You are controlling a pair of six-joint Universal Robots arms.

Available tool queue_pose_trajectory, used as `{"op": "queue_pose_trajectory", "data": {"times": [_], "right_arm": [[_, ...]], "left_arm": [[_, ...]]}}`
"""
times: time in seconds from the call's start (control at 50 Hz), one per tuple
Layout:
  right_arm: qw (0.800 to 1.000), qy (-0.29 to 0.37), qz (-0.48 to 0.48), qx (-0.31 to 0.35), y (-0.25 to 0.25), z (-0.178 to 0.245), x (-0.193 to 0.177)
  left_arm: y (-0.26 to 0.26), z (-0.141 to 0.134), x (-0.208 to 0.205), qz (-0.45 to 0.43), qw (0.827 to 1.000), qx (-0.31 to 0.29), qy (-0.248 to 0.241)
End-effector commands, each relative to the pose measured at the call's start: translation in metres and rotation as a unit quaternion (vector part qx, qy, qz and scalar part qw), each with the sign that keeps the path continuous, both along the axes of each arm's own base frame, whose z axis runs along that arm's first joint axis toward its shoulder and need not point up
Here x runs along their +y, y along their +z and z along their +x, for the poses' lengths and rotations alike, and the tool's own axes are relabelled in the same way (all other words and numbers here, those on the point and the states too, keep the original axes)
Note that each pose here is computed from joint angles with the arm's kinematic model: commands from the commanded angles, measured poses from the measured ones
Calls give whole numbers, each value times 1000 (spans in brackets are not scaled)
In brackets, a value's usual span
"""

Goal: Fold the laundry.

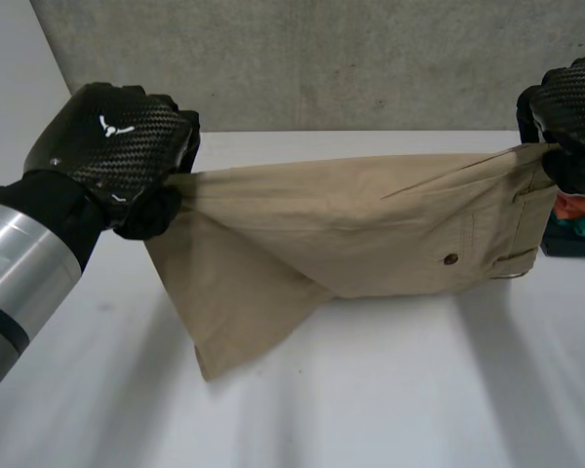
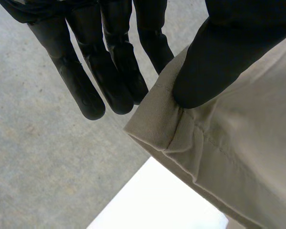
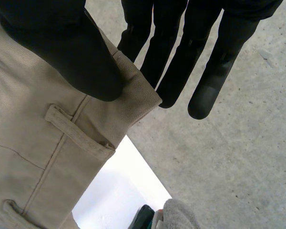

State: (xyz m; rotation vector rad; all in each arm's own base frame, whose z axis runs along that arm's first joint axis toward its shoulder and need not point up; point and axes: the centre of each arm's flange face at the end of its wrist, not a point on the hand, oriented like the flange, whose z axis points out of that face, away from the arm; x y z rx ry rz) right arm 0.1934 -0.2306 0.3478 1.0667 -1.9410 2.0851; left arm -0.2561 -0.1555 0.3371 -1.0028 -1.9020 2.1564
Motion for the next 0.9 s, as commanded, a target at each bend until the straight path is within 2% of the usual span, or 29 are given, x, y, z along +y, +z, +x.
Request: {"op": "queue_pose_trajectory", "data": {"times": [0.02,0.14,0.22,0.3,0.36,0.44,0.46,0.48,0.52,0.54,0.56,0.62,0.68,0.78,0.9], "right_arm": [[999,-6,40,19,-27,2,-22],[995,-13,94,41,-73,6,-62],[995,-38,86,42,-90,9,-89],[997,-59,35,35,-107,16,-122],[997,-67,-41,13,-101,31,-146],[978,-86,-182,-49,-51,47,-170],[961,-91,-247,-86,-20,51,-174],[954,-93,-268,-100,-9,51,-174],[936,-92,-315,-131,16,55,-173],[919,-86,-350,-157,38,57,-168],[913,-83,-363,-166,48,58,-165],[905,-70,-377,-184,64,65,-155],[906,-64,-375,-186,64,69,-152],[927,-54,-329,-171,40,79,-148],[957,-55,-250,-136,-13,80,-154]], "left_arm": [[-34,-21,-29,26,999,-23,3],[-73,-55,-81,20,999,-31,5],[-88,-77,-120,-25,999,-33,8],[-93,-94,-163,-99,995,-25,9],[-87,-100,-197,-161,987,-4,12],[-29,-99,-220,-271,960,55,29],[-16,-97,-223,-293,953,68,35],[7,-90,-228,-328,939,92,48],[25,-85,-228,-354,927,108,55],[35,-82,-225,-367,921,117,57],[56,-77,-217,-386,911,134,59],[77,-72,-203,-398,903,150,53],[85,-67,-190,-392,905,160,46],[72,-61,-175,-362,919,151,40],[-2,-59,-167,-261,960,97,35]]}}
